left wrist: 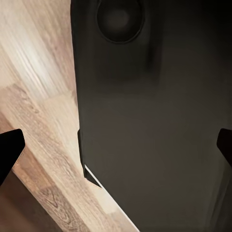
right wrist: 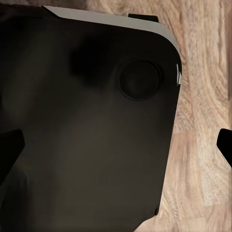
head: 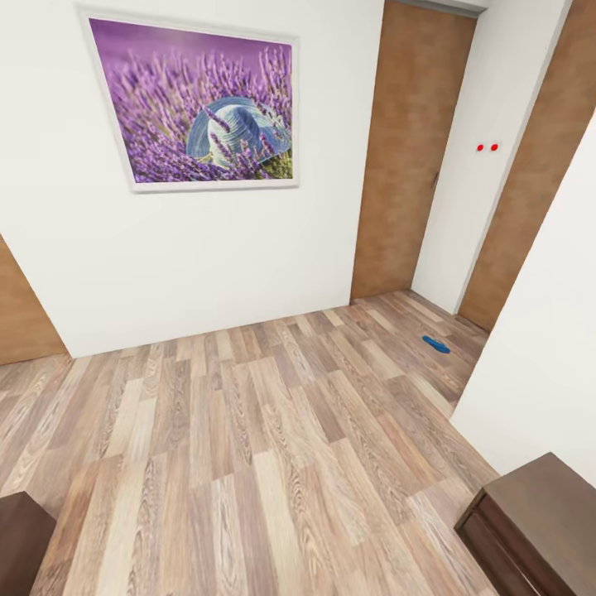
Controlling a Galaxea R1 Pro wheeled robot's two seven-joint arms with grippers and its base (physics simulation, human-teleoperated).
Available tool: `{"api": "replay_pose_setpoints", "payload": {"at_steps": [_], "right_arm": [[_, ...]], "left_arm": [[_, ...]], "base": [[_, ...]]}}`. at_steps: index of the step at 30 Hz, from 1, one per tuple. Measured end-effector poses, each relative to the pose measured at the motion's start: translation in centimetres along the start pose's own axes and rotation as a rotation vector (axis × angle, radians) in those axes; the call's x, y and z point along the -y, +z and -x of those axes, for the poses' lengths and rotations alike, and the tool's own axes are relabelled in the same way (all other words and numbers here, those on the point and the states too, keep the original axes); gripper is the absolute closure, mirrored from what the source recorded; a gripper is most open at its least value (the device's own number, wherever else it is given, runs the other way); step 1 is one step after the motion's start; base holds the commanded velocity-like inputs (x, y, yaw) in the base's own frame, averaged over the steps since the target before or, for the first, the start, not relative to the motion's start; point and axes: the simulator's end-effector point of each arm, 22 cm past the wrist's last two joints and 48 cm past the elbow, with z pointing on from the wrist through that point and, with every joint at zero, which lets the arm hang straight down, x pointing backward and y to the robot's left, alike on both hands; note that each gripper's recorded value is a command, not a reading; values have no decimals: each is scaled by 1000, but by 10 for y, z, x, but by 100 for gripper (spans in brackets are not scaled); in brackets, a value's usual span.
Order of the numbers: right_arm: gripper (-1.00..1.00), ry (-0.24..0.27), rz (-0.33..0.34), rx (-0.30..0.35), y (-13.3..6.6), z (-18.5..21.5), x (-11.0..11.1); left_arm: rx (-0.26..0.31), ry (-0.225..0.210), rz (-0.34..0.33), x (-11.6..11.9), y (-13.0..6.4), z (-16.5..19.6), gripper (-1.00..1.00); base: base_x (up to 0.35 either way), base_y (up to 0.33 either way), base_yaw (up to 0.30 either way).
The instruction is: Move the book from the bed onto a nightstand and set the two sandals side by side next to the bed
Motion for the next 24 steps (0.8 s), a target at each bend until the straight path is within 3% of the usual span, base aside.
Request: {"api": "replay_pose_setpoints", "payload": {"at_steps": [24], "right_arm": [[-100, -1, 1, 0, 0, 0, 0]], "left_arm": [[2, 2, 2, -1, 0, 0, -100]], "base": [[281, 0, 3]]}}
